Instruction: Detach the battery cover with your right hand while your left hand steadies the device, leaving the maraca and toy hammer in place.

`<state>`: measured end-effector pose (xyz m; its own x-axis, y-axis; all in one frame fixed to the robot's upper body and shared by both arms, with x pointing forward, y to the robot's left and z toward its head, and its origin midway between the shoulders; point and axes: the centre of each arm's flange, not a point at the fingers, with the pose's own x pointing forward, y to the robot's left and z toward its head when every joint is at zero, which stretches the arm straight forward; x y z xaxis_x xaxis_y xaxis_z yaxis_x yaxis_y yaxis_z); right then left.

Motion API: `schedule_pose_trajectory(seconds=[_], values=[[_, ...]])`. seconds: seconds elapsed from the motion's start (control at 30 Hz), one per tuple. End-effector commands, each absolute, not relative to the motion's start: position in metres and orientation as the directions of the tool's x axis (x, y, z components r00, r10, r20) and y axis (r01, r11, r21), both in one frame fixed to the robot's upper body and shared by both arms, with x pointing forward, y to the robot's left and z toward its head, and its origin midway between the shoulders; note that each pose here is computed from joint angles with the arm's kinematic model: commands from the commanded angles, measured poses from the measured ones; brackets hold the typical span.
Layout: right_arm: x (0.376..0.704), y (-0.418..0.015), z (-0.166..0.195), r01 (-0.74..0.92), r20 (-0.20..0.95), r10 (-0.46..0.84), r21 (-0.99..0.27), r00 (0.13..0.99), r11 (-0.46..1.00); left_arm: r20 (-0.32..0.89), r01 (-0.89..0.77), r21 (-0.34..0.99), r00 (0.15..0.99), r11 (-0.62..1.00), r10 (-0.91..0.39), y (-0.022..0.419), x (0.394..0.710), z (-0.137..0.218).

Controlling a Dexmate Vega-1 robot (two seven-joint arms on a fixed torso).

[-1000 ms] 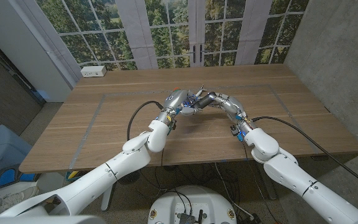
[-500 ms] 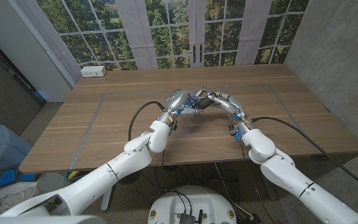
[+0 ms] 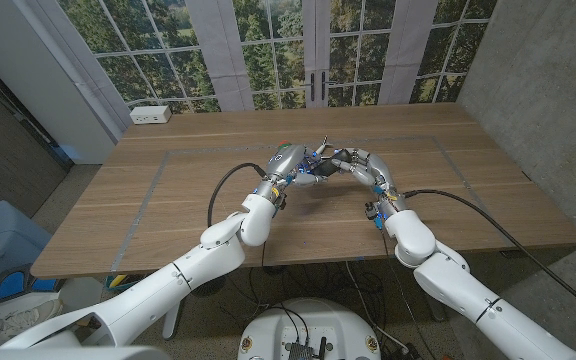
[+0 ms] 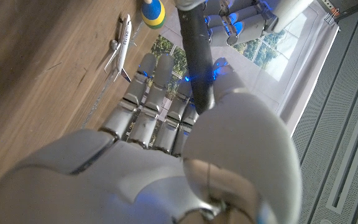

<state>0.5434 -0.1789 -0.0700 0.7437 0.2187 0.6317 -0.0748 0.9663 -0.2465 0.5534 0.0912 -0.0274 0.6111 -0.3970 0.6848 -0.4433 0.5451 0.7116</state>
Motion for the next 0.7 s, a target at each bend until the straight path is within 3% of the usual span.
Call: schedule_pose_trajectory(seconds=[0.03,0.3,0.7], values=[[0.541,-0.1795,-0.0764,-0.025,0.679,0.133,-0.166,0.722,0.986,0.69,-0.445,0.707,0.606,0.549,-0.396,0.0908,0.5505,-0.0281],[0.5414,-0.1822,-0.0821,-0.006,0.707,0.054,-0.069,0.705,0.998,0.692,-0.447,0.705,0.602,0.551,-0.398,0.0911,0.5493,-0.0277],[0.5415,-0.1809,-0.0815,0.027,0.717,0.024,-0.06,0.696,0.998,0.701,-0.452,0.696,0.595,0.557,-0.394,0.0938,0.5487,-0.0268]])
